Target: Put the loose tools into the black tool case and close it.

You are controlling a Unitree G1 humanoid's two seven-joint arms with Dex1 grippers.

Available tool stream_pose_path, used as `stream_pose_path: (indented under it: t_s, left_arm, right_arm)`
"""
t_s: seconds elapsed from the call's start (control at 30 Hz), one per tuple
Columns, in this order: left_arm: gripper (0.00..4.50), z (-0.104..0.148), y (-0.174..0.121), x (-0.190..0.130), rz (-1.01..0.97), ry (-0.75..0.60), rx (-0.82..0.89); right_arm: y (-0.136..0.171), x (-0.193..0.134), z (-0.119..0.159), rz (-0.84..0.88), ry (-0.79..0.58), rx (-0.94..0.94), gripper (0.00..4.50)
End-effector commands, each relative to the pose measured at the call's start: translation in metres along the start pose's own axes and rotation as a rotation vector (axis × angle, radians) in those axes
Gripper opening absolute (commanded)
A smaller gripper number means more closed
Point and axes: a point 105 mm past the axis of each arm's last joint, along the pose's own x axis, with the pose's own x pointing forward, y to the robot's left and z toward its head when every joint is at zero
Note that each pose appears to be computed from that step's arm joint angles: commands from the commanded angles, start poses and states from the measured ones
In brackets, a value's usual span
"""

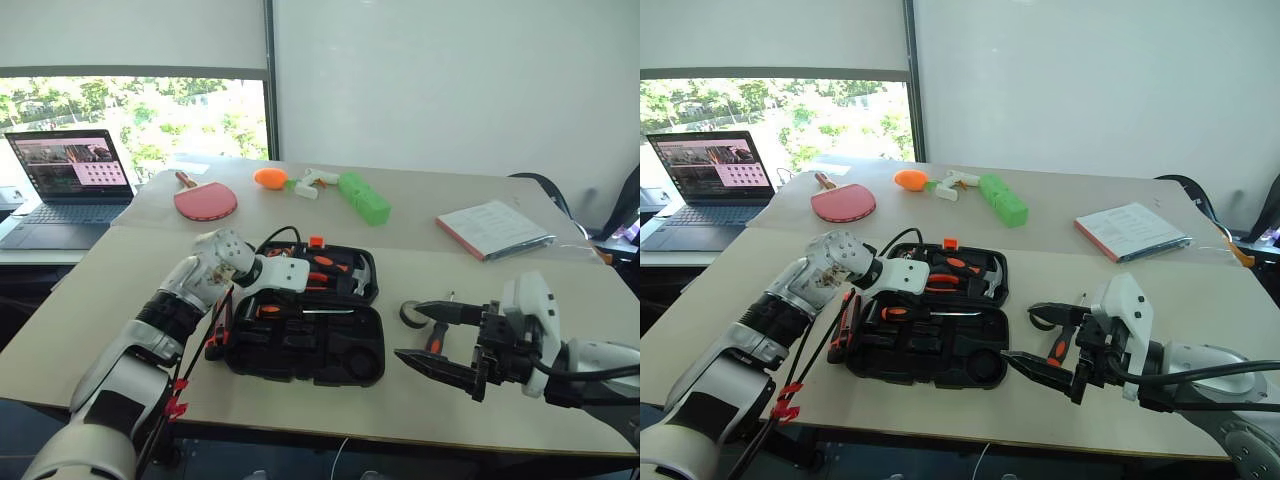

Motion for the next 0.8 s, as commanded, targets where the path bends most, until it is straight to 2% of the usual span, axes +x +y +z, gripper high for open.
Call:
stream_pose_path:
  t_s: [0.03,0.3,0.47,0.8]
  left_arm:
    - [0.09,-0.006,-0.014,0.015,-0.065,0.039,0.036]
    - [0.09,-0.005,-0.009,0.021,-0.060,0.039,0.051]
    - [0.09,0.001,-0.016,0.030,-0.107,0.026,0.083]
    - [0.09,0.004,-0.023,0.045,-0.145,0.051,0.206]
  right_arm:
    - [0.000,0.000,0.008,-0.010,-0.035,-0.036,4.50]
    - [-0.001,0.001,0.008,-0.020,-0.046,-0.027,4.50]
    - [-0.003,0.002,0.006,-0.028,-0.048,-0.018,4.50]
    - [-0.014,0.002,-0.011,-0.097,-0.001,-0.002,4.50]
